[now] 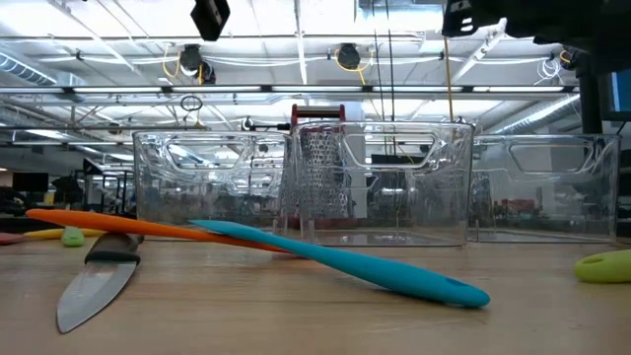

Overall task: Pick & Place Kitchen Items
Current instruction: Put the wooden serving spoon into the right transparent bin

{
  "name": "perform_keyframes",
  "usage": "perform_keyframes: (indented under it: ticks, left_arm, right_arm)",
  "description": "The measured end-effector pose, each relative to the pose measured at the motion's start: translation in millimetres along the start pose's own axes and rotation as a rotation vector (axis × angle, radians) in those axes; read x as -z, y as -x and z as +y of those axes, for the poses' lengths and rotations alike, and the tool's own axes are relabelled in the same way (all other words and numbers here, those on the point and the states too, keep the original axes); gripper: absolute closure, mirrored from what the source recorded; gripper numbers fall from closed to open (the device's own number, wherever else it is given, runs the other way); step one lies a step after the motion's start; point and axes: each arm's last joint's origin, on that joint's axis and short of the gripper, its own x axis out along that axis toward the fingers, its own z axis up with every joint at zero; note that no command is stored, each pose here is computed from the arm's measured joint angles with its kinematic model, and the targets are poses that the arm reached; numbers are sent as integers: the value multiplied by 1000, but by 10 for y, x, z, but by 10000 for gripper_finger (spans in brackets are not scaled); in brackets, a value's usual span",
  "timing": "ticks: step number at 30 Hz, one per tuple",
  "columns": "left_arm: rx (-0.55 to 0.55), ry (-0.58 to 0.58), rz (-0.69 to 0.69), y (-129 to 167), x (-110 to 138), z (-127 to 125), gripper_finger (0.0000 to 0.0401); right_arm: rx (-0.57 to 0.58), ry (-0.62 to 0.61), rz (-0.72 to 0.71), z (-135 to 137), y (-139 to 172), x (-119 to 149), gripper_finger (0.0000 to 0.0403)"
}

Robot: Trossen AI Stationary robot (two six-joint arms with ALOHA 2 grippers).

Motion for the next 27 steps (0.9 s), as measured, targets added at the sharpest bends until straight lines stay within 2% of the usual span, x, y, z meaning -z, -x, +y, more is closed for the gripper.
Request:
perform_keyframes:
  ticks: [7,9,12,18,27]
  left_arm:
    - [-13,-23,3,-2,16,-17,374]
    - [-38,-76,0,-1,23,-27,374]
    - [-83,-224,11,4,59,-74,374]
    - [-279,-506,23,40,135,-216,374]
    - [-540,-693,98,-42,363,-313,374]
  right_arm:
    - [6,34,-19,2,-22,10,399]
    - [7,34,-20,2,-22,9,399]
    - [6,34,-19,2,-22,9,399]
    - [6,60,-19,2,-22,9,399]
    - [10,118,-17,0,-22,10,399]
